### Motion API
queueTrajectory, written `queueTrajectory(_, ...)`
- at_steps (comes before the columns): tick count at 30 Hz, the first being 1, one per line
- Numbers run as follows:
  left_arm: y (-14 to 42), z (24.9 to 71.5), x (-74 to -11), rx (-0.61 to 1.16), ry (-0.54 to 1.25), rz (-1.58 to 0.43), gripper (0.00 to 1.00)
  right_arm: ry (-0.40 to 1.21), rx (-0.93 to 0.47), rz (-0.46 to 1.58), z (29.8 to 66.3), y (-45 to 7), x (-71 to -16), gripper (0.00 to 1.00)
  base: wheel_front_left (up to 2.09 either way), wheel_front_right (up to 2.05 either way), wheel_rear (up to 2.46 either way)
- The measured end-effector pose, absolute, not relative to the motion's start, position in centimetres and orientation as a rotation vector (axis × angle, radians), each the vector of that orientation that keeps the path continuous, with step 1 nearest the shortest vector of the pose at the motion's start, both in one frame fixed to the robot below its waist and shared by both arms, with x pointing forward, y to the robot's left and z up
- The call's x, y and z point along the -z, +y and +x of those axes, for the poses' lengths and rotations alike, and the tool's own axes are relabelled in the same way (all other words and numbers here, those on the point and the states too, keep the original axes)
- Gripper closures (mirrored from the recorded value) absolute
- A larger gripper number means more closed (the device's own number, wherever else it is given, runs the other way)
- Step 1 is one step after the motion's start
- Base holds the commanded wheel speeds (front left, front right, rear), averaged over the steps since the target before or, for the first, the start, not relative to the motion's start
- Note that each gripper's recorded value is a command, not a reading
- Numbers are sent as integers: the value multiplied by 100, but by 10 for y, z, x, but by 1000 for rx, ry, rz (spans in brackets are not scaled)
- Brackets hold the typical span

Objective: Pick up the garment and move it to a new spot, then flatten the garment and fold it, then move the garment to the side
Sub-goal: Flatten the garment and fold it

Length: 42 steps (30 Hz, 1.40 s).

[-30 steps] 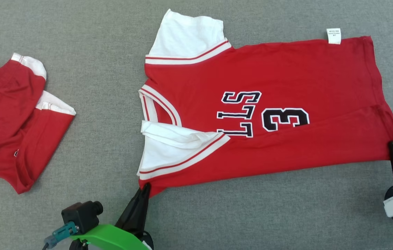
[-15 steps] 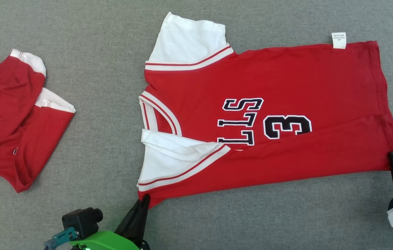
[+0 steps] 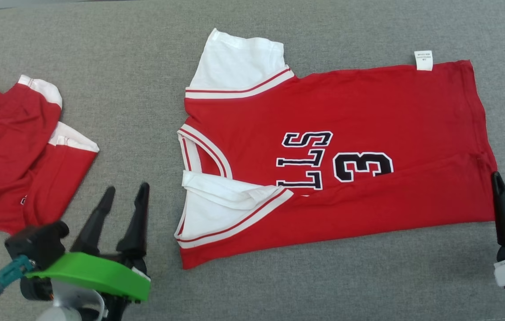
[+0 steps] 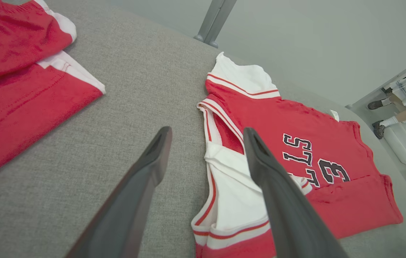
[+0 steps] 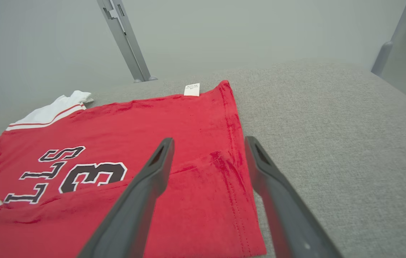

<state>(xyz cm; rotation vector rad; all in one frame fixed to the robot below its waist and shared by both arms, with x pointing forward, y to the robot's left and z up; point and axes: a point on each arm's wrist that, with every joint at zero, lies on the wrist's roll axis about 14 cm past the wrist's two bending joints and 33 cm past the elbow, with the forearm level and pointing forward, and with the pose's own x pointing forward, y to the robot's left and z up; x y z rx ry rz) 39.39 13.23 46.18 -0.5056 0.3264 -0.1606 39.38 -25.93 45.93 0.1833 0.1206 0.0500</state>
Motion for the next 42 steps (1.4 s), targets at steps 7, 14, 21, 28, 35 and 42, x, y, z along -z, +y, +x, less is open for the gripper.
queueTrajectory(7, 138, 457, -514, 212, 154, -370, 0, 84, -104, 175, 404, -229, -459, 0, 0, 0, 0)
queueTrajectory(14, 102, 522, -529, 414, 237, -221, 0, 93, -138, 180, 426, -213, -447, 0, 0, 0, 0)
queueTrajectory(21, 83, 574, -495, 507, 529, -69, 0, 125, -152, 183, 442, -207, -429, 0, 0, 0, 0)
queueTrajectory(28, 68, 604, -463, 534, 723, 7, 0, 162, -113, 197, 442, -215, -413, 0, 0, 0, 0)
queueTrajectory(35, 50, 622, -425, 564, 810, 23, 0, 199, -66, 219, 438, -223, -398, 0, 0, 0, 0)
queueTrajectory(42, 40, 638, -396, 565, 832, 30, 0, 228, -18, 220, 433, -234, -388, 0, 0, 0, 0)
